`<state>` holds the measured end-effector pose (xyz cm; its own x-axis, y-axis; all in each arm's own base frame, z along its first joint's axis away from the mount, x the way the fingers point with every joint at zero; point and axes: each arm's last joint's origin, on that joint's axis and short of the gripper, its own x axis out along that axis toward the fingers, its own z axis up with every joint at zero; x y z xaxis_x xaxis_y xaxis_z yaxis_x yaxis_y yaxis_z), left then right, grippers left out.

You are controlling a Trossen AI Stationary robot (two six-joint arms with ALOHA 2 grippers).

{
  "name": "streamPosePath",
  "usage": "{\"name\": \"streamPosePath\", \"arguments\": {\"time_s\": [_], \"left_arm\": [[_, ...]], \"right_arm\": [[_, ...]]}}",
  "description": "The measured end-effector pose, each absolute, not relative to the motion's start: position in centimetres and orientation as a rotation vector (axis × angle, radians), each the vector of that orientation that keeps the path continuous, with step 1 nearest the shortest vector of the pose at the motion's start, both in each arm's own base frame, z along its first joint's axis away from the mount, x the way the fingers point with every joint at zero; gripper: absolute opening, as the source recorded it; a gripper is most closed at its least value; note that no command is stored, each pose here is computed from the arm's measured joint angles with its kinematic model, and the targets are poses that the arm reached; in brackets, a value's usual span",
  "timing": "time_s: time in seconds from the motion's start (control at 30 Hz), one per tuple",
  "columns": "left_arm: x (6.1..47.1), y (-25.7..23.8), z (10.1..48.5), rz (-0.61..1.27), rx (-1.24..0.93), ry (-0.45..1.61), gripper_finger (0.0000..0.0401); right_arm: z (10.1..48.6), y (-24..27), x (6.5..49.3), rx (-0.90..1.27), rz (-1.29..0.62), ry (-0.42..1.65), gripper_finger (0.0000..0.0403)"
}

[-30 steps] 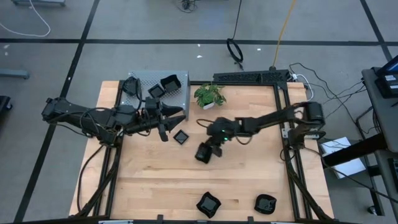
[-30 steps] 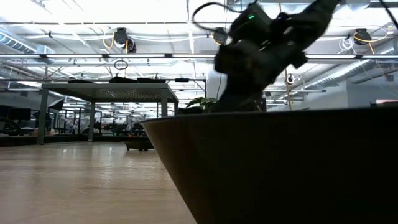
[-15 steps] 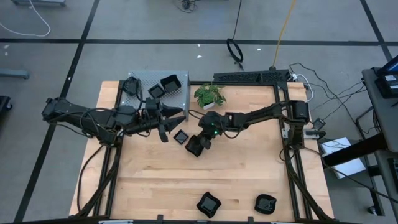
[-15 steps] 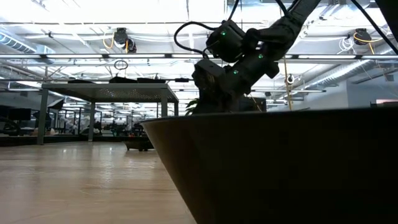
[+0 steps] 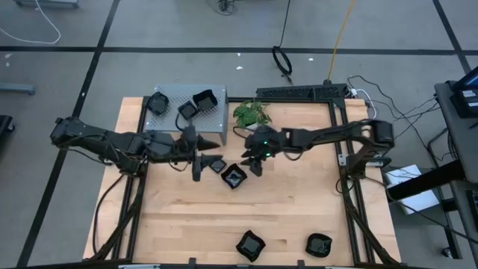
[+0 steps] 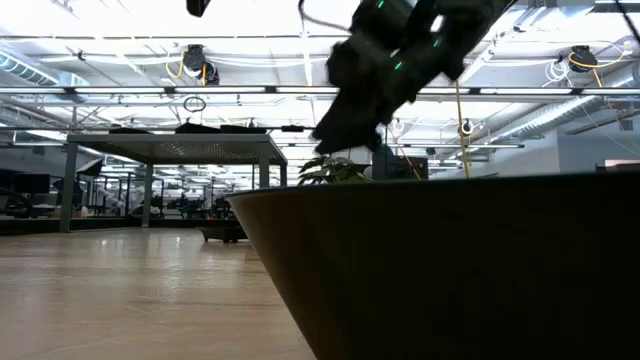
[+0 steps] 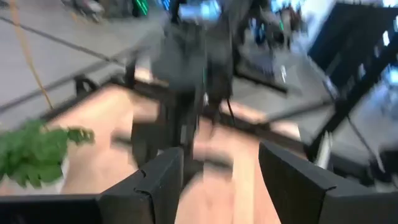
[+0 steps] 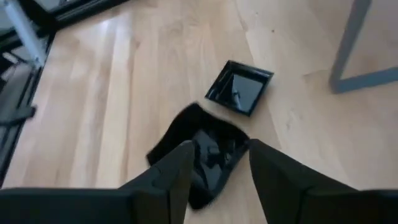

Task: Pick & Place Mini shaped plates
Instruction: Stack the black square plate on top of the other black square plates on the shelf

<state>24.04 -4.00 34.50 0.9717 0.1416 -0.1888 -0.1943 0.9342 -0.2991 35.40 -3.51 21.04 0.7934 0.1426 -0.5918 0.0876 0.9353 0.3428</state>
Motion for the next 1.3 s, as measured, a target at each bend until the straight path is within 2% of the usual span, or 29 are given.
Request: {"name": "streamPosePath", "arguments": {"time_s": [0.33,0.57,0.73,0.9,1.3], "left_arm": [[23.2,-4.3,31.4,0.058,-0.105,0.515,0.0214],[24.8,-4.7,28.5,0.015,0.101,0.693,0.0214],[26.6,-5.1,25.8,-0.026,0.235,0.806,0.0214],[28.0,-5.2,22.6,-0.016,0.359,0.948,0.0214],[29.8,-4.7,16.3,0.005,0.479,1.213,0.0214]], "right_arm": [[30.0,-2.6,27.7,0.282,0.051,0.596,0.0135],[33.4,-1.9,21.2,0.194,-0.183,0.427,0.0137],[32.7,-1.2,17.1,0.205,-0.244,0.341,0.0135],[30.1,-0.7,14.6,0.296,-0.289,0.281,0.0134],[24.5,-0.6,12.8,0.357,-0.312,0.07,0.013]]}}
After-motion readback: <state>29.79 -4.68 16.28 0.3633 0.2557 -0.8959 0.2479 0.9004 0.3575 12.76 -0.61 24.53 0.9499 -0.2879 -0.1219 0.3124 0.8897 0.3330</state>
